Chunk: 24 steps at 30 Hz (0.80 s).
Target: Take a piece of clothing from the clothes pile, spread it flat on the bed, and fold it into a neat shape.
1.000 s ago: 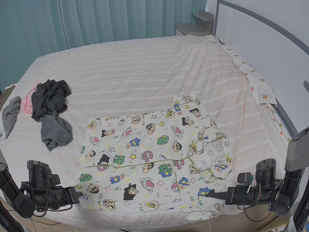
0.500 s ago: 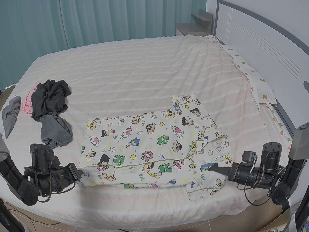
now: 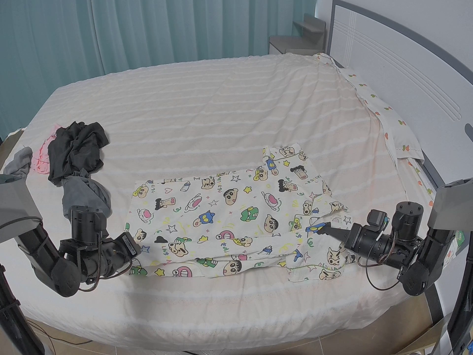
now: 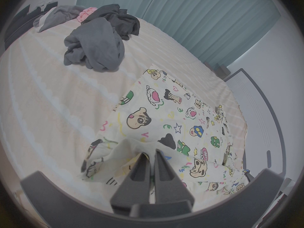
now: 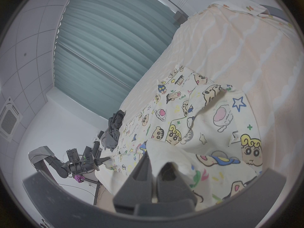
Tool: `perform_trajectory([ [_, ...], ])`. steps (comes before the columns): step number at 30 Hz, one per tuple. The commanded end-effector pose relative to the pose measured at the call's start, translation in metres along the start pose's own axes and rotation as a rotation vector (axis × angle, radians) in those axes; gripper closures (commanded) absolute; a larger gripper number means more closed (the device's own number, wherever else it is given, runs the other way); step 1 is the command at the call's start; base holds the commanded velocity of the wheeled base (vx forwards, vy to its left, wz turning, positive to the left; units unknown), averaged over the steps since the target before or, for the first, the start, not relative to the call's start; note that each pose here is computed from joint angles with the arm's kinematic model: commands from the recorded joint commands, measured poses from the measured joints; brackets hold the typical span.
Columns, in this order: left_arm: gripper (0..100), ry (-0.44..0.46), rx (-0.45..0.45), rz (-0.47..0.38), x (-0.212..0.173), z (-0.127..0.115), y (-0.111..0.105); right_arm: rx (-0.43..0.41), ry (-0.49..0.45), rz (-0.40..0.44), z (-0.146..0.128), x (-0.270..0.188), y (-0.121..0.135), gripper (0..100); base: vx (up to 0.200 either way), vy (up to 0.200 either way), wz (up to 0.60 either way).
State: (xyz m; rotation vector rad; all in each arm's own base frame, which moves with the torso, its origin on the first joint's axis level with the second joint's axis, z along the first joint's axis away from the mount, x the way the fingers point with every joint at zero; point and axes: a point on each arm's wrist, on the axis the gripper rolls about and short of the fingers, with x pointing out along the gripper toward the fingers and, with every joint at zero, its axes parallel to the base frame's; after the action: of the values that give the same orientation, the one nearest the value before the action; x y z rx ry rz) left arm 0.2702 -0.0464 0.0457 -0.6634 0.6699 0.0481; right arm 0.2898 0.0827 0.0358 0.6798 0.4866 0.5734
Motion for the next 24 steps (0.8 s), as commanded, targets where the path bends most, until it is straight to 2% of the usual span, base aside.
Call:
perform_trajectory([
  [1,100,0.009,0.02,0.01,0.019,-0.006,-0.007,0.016,0.027,-0.011,-0.006,0.008,-0.012,100,0.0,0.0,0.0],
  [3,100,0.001,0.024,0.01,0.024,-0.007,-0.012,0.016,0.031,-0.011,-0.007,0.011,-0.015,100,0.0,0.0,0.0],
  [4,0,-0.001,0.022,0.009,0.025,-0.007,-0.012,0.014,0.031,-0.011,-0.007,0.012,-0.015,100,0.0,0.0,0.0],
  [6,0,-0.037,-0.027,0.002,0.029,-0.002,-0.02,0.008,0.016,-0.008,-0.003,0.014,-0.017,100,0.0,0.0,0.0],
  [7,0,-0.052,-0.049,0.002,0.03,0.0,-0.022,0.006,0.006,-0.004,-0.002,0.015,-0.018,0,0.0,0.0,0.0],
  [14,0,-0.098,-0.086,0.024,0.033,0.005,-0.022,0.006,-0.005,-0.011,-0.001,0.012,-0.022,0,0.0,0.0,0.0],
  [15,0,-0.129,-0.093,0.03,0.033,0.009,-0.022,0.015,-0.009,-0.022,0.0,0.011,-0.026,0,0.0,0.0,0.0],
  [20,0,-0.194,-0.103,-0.001,0.037,0.017,-0.022,0.023,-0.012,-0.04,0.001,0.01,-0.032,0,0.0,0.0,0.0],
  [24,0,-0.213,-0.101,-0.019,0.036,0.019,-0.024,0.029,-0.02,-0.053,0.002,0.009,-0.037,0,0.0,0.0,0.0],
])
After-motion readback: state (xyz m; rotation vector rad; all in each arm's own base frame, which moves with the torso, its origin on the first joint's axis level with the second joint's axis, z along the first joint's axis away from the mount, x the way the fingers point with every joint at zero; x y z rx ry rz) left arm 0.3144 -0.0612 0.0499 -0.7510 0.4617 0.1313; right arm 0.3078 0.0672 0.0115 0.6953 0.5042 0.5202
